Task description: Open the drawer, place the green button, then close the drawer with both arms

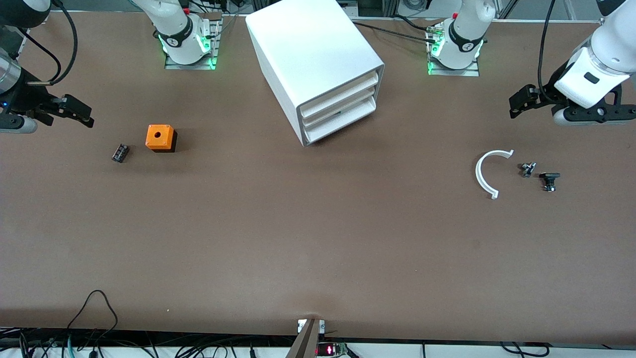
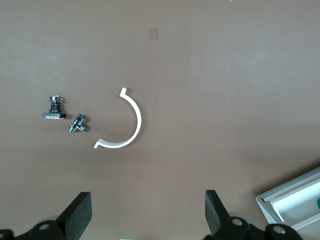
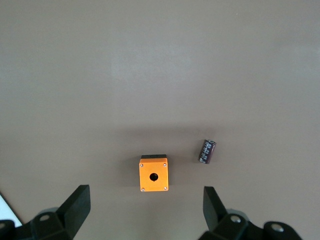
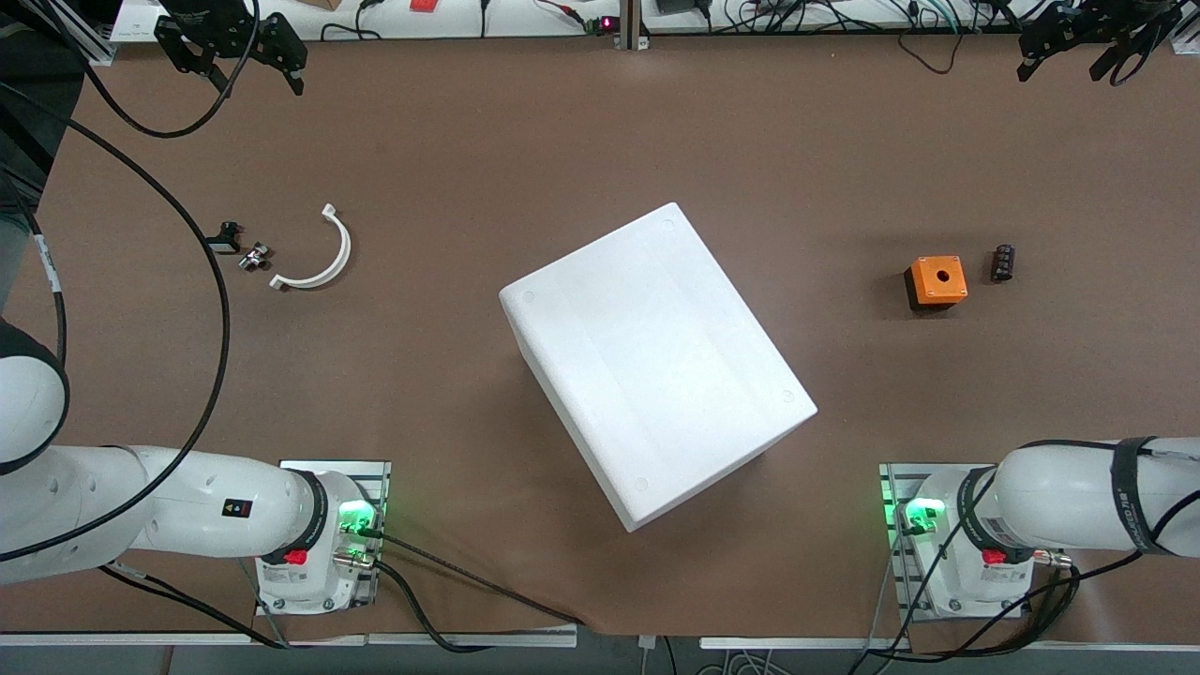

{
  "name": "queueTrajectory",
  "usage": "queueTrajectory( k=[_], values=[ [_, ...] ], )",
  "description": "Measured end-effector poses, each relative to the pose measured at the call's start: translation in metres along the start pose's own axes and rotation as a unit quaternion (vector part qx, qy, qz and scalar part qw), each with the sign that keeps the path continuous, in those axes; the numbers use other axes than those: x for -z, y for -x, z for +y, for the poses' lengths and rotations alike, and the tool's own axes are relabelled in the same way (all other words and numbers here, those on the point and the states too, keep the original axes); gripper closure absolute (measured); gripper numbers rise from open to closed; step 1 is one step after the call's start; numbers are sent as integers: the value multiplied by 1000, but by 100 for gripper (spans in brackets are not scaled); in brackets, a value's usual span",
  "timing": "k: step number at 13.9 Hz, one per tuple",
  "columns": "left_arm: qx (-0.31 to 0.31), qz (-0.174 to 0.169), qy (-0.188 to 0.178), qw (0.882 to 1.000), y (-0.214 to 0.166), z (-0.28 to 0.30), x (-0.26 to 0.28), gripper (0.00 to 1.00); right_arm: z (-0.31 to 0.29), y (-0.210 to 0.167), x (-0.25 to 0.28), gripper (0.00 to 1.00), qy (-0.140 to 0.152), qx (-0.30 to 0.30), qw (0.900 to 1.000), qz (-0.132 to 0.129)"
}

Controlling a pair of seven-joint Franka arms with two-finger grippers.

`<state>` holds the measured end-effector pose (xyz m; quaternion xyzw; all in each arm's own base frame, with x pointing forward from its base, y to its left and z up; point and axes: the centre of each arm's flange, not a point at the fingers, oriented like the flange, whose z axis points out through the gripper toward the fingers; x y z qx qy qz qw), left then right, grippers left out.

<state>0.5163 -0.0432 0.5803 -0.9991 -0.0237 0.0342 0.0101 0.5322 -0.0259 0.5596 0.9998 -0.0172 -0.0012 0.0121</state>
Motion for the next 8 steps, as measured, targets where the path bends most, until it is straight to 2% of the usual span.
queueTrajectory(
  k=[8],
  values=[
    [3, -9, -1, 1000, 0, -3, -2, 0, 0, 0, 0, 0, 0, 0, 1000, 1]
  ],
)
